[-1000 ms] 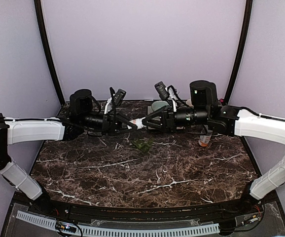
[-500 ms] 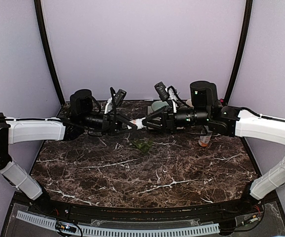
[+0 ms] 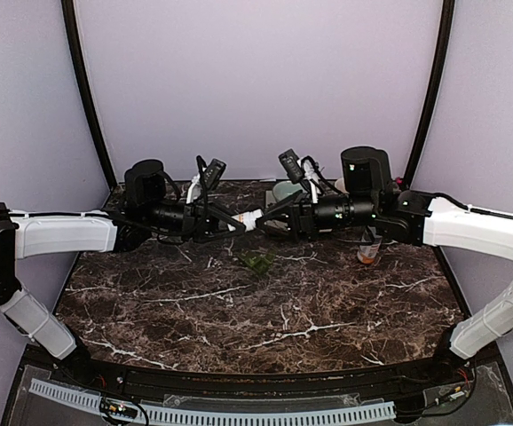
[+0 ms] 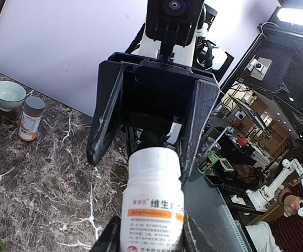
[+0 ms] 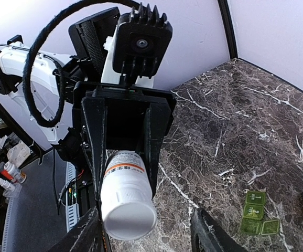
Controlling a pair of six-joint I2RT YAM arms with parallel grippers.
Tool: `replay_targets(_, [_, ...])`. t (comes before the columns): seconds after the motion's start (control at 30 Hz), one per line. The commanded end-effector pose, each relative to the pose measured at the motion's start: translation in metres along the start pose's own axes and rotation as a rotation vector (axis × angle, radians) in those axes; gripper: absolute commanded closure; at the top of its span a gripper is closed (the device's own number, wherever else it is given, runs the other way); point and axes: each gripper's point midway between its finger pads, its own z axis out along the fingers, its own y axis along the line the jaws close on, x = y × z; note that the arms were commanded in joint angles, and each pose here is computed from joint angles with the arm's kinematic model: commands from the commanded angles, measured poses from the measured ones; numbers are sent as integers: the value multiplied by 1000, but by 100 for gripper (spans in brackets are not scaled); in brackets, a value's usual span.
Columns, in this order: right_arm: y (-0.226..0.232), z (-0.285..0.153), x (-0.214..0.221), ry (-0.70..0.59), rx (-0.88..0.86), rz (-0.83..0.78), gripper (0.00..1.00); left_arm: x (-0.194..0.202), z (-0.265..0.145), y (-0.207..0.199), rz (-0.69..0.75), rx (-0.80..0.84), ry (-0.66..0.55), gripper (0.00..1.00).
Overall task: Sort the pills into containers
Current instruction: Open the lid of the pill bottle.
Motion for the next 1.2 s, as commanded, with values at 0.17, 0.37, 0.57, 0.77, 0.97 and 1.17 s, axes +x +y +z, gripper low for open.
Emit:
replay_targets(0.17, [12,-8,-16,-55,-34,42,32,-11,-3,-6,78,-8,-18,100])
replay_targets(0.37, [18,-12,-21,-73,-66,157,26,-13,-4,-2,102,-47,-27,100])
replay_targets(0.57, [3,-8,-19,-49,-2,341,26,-17,-7,1,141,-95,-42,100])
replay_targets(0.77, [-14,0,-9,-23,30,518,30,-16,-7,3,182,-142,-39,100])
replay_targets(0.97, [-13,1,-20,-37,-3,575,35,-12,0,5,231,-182,-8,100])
replay_targets(1.17, [-11,3,-21,-23,-18,600,44,-10,4,6,255,-206,3,100])
